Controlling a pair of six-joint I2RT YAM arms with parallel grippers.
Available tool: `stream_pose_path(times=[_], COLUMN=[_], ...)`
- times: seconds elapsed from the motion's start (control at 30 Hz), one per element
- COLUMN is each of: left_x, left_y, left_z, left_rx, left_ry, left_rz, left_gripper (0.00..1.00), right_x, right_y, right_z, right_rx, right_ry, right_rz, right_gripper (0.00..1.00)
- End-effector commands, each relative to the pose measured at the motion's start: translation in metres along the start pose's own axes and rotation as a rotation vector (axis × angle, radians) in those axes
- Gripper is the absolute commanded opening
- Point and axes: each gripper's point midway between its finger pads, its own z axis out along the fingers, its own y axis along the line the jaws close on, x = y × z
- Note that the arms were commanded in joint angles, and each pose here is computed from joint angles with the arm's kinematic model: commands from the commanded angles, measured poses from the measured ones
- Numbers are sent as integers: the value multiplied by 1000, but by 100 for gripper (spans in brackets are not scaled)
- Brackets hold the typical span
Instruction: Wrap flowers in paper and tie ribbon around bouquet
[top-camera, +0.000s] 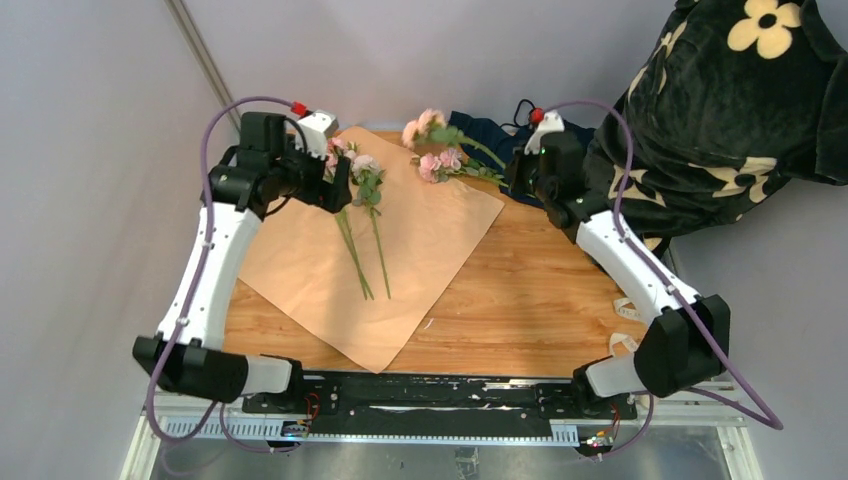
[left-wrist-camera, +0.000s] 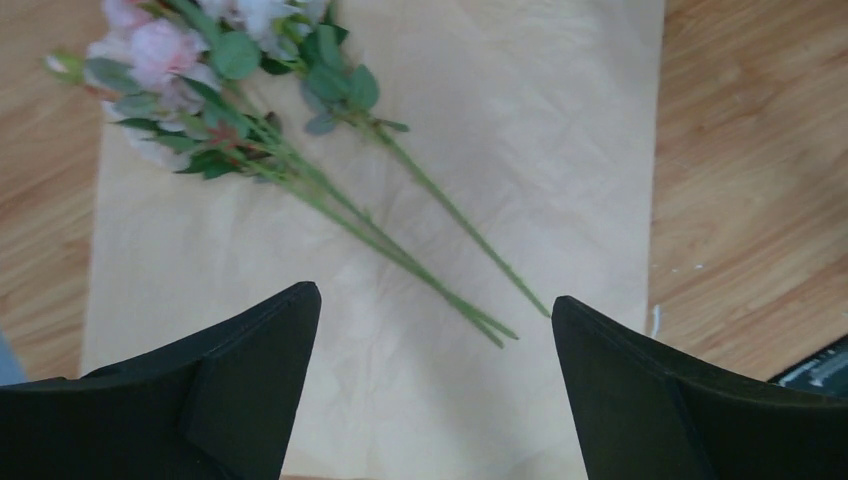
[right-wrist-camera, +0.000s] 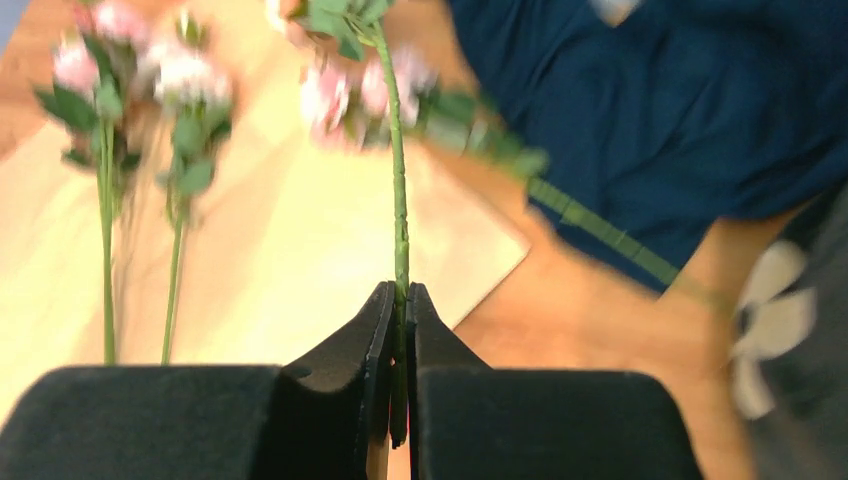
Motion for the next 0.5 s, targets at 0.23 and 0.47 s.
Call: stream_pose_path(times=[0.23,0.47], left_x=[20,61], left_y=[-116,-160], left_z=[146,231], left_rx=[438,444], left_ry=[183,312], left_rz=[-370,-550], left_gripper=[100,100], right_x=[167,217], right_y=[110,137], right_z=[-23,-22], right_rx=[-227,-212], right_ry=[238,297], right_rz=[344,407], right_gripper=[0,0])
